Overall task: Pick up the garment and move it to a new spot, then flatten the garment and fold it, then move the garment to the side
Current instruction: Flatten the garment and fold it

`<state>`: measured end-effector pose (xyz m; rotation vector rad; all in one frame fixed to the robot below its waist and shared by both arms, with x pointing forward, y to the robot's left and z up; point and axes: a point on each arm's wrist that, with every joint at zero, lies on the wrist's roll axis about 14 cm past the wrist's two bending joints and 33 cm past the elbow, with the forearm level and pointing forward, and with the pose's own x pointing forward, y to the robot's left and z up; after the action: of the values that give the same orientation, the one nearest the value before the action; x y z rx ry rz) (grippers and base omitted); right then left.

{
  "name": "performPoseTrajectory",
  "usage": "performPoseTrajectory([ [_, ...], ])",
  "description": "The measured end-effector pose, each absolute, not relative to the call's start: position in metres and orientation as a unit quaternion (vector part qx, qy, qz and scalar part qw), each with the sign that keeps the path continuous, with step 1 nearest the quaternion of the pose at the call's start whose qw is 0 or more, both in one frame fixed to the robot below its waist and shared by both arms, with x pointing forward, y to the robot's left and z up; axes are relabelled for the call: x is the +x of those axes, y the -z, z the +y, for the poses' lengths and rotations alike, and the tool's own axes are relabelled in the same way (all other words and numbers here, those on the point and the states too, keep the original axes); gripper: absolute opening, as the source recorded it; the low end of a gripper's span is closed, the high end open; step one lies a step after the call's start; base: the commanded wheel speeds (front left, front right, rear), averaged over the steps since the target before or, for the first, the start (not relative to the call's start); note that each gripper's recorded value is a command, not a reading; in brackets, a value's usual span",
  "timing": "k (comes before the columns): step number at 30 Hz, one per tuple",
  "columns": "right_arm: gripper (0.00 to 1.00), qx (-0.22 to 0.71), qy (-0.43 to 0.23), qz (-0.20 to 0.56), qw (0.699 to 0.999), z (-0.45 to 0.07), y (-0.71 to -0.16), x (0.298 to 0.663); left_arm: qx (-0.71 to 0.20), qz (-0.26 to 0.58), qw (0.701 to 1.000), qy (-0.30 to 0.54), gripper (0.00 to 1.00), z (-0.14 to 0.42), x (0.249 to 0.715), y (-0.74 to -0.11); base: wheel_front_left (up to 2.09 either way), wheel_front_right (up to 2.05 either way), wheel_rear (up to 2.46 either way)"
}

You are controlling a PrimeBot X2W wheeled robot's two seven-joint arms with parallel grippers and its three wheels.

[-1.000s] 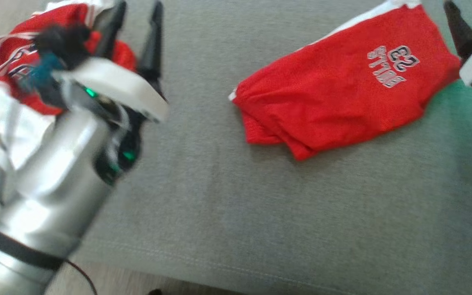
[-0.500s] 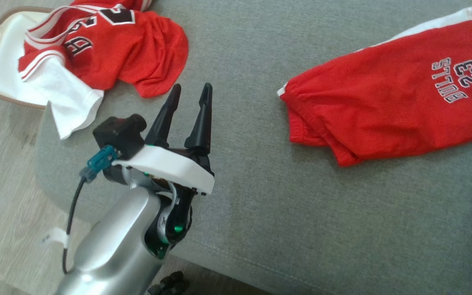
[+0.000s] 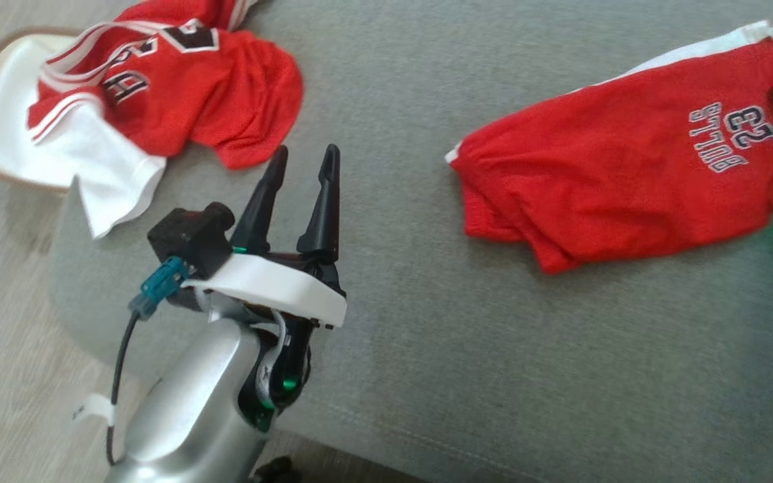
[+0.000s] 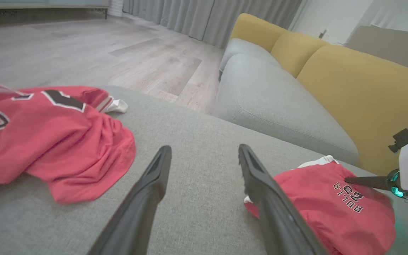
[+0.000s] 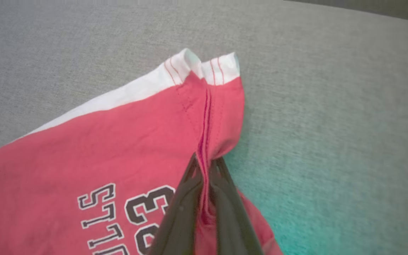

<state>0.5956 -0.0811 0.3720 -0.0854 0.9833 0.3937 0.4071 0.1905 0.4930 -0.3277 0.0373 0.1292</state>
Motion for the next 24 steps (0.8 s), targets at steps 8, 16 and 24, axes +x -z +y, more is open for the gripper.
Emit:
performPoseTrajectory([
  [8,0.0,0.015,-0.143,0.403,0.904,-0.12,-0.408,0.591,-0.143,0.01,0.989,-0.041,1.0,0.177,0.407,-0.494,0.0,0.0,0.0],
  [16,0.0,0.035,-0.053,0.399,0.915,-0.208,-0.407,0.551,-0.146,0.0,0.989,0.001,1.0,0.148,0.408,-0.5,0.0,0.0,0.0],
  [24,0.0,0.034,-0.033,0.325,0.944,-0.234,-0.447,0.549,-0.138,-0.016,0.99,0.029,1.0,0.131,0.402,-0.51,0.0,0.0,0.0],
])
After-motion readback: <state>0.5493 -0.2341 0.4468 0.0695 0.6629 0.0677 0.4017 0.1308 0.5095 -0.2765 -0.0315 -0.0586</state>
